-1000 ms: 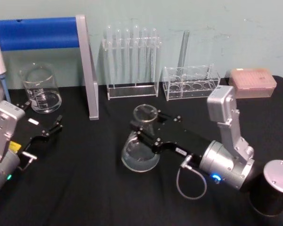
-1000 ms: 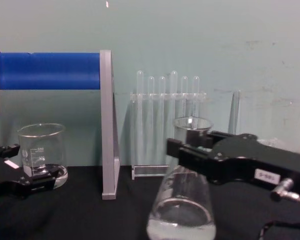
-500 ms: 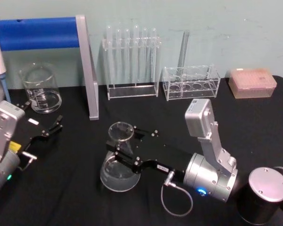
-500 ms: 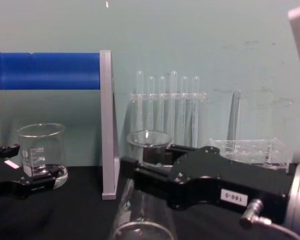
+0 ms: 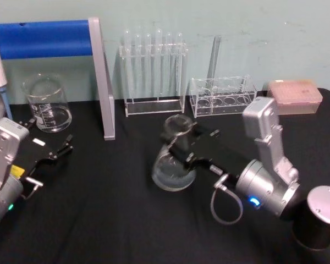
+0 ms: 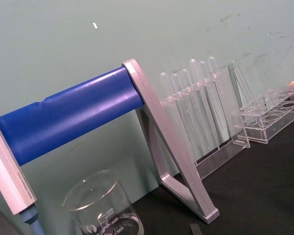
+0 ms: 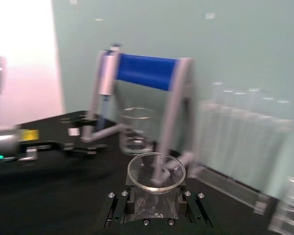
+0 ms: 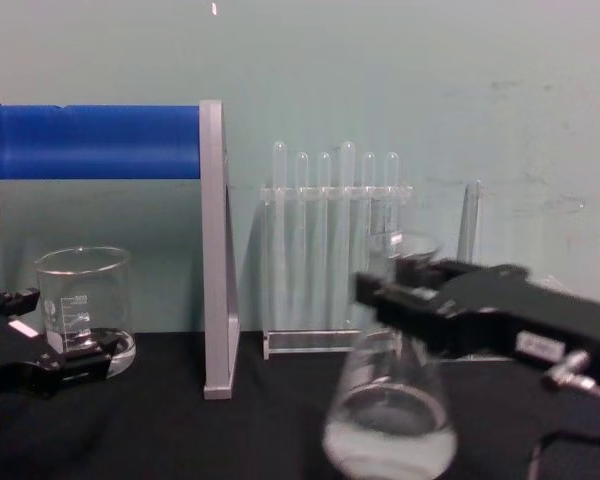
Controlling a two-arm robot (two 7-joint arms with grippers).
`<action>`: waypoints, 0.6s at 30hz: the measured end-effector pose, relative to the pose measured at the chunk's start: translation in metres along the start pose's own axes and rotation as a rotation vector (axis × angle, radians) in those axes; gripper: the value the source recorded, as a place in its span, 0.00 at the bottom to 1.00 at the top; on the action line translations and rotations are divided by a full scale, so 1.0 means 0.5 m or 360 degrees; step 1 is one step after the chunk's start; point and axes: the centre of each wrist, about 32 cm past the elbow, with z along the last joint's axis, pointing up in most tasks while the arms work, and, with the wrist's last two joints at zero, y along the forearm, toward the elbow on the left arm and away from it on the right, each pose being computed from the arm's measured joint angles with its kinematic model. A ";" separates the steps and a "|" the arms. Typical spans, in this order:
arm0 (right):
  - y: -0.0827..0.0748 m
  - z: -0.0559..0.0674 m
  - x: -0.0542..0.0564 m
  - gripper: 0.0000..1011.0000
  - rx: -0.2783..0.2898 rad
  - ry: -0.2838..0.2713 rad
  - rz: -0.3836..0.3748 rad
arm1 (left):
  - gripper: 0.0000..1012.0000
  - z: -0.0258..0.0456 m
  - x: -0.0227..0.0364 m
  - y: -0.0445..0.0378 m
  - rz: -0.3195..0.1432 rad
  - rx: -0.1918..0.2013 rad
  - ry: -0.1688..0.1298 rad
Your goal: Grasp the erlenmeyer flask with one hand, shake it three times, then place it back.
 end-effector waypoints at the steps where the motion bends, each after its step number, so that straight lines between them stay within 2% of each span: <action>1: -0.002 0.000 0.005 0.45 0.0001 -0.0005 -0.0032 | 0.99 0.000 0.000 0.000 0.0000 0.0000 0.0000; 7: -0.021 -0.001 0.048 0.45 0.0011 -0.0013 -0.0290 | 0.99 0.000 0.000 0.000 0.0000 0.0000 0.0000; 10: -0.027 -0.002 0.059 0.45 0.0015 -0.0010 -0.0359 | 0.99 0.000 0.000 0.000 0.0000 0.0000 0.0000; 12: -0.037 -0.002 0.073 0.45 0.0019 -0.0006 -0.0452 | 0.99 0.000 0.000 0.000 0.0000 0.0000 0.0000; 18: -0.053 -0.002 0.092 0.45 0.0021 0.0004 -0.0585 | 0.99 0.000 0.000 0.000 0.0000 0.0000 0.0000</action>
